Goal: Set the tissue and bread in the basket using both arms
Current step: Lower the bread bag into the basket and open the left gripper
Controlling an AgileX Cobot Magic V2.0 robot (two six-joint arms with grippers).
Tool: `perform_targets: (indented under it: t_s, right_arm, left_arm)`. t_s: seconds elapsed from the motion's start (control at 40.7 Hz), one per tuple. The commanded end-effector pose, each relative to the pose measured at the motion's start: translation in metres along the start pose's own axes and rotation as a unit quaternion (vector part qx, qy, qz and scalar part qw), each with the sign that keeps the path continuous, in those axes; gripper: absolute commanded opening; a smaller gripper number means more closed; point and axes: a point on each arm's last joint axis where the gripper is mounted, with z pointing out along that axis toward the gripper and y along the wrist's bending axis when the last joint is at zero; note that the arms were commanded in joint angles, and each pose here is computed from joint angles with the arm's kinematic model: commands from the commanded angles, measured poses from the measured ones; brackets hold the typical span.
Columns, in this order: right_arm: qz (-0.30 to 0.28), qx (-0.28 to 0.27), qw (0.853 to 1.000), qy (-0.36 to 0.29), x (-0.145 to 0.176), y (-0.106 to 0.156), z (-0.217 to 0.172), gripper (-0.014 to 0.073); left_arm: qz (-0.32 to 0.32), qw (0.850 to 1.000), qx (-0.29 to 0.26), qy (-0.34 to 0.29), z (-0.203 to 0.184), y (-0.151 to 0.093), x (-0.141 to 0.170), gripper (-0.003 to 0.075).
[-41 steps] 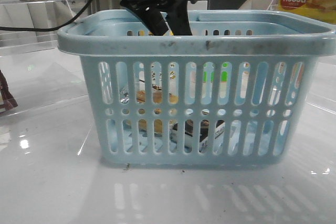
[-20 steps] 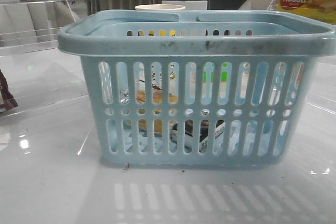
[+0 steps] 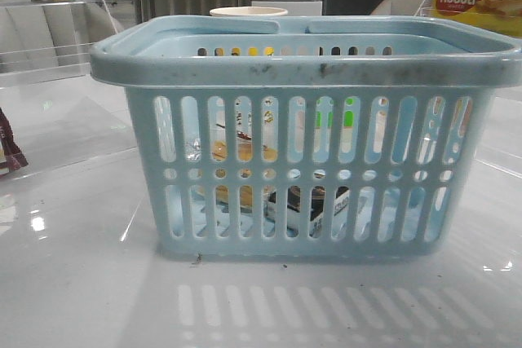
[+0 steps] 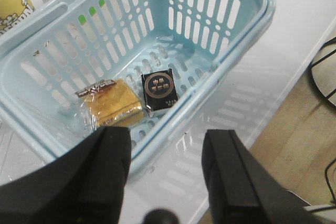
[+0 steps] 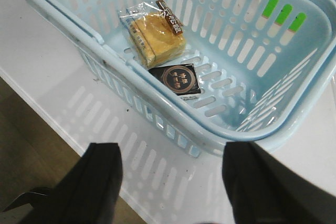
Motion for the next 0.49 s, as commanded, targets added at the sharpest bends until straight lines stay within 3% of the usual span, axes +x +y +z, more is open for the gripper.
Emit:
perform_targets:
  t_s: [0.0,0.466]
  right_arm:
    - [0.001,0.015,0.999,-0.047,-0.012,-0.002,-0.006,0.0522]
    - [0.001,0.015,0.999,-0.047,-0.012,-0.002,-0.006,0.0522]
  left_arm:
    - [0.002,0.998,-0.006,-0.067,-0.033,-0.006,0.011,0.0391]
    - [-0.067,0.994,-0.049,-0.065,-0.083,-0.016,0.107,0.038]
